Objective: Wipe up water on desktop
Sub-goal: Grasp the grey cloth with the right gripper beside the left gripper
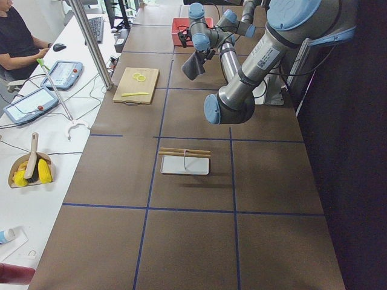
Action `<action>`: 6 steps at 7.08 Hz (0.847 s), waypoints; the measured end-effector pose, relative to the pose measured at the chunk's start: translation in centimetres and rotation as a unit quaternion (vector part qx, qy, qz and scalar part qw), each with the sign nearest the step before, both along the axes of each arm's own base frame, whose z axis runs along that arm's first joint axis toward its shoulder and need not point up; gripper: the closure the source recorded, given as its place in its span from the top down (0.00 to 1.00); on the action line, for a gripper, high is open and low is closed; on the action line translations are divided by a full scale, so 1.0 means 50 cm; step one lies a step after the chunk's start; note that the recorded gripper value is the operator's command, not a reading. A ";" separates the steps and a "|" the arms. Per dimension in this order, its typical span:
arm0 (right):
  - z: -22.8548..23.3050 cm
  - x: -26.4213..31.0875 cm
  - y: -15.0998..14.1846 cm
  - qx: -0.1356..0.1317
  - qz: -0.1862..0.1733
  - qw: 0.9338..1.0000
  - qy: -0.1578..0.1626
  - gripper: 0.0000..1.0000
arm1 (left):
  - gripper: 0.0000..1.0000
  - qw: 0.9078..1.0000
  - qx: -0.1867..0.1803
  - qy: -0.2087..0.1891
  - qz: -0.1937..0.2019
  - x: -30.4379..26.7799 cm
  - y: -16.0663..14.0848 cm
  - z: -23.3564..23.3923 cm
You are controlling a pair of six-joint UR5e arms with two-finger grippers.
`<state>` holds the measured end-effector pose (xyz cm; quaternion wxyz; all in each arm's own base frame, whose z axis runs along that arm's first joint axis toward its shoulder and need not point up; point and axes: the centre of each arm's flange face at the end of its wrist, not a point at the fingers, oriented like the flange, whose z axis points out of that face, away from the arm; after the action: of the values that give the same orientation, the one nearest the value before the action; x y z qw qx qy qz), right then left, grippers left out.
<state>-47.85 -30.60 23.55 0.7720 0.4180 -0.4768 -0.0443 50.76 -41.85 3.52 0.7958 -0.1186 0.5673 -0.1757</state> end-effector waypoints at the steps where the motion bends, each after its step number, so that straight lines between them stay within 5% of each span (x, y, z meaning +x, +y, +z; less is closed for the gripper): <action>1: -0.001 -0.001 0.002 0.000 -0.001 1.000 -0.001 0.74 | 0.00 1.000 0.000 0.000 0.001 0.003 0.003 0.001; 5: 0.007 0.002 0.003 0.006 0.010 1.000 0.008 0.26 | 0.00 1.000 -0.001 -0.002 0.003 0.007 0.004 0.005; 6: 0.010 0.002 0.005 0.013 0.015 1.000 0.015 0.17 | 0.07 1.000 -0.001 -0.002 0.003 0.008 0.004 0.006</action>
<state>-47.78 -30.37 24.05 0.7742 0.4344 -0.4582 -0.0451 51.13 -41.64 3.81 0.7973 -0.1207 0.5651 -0.1741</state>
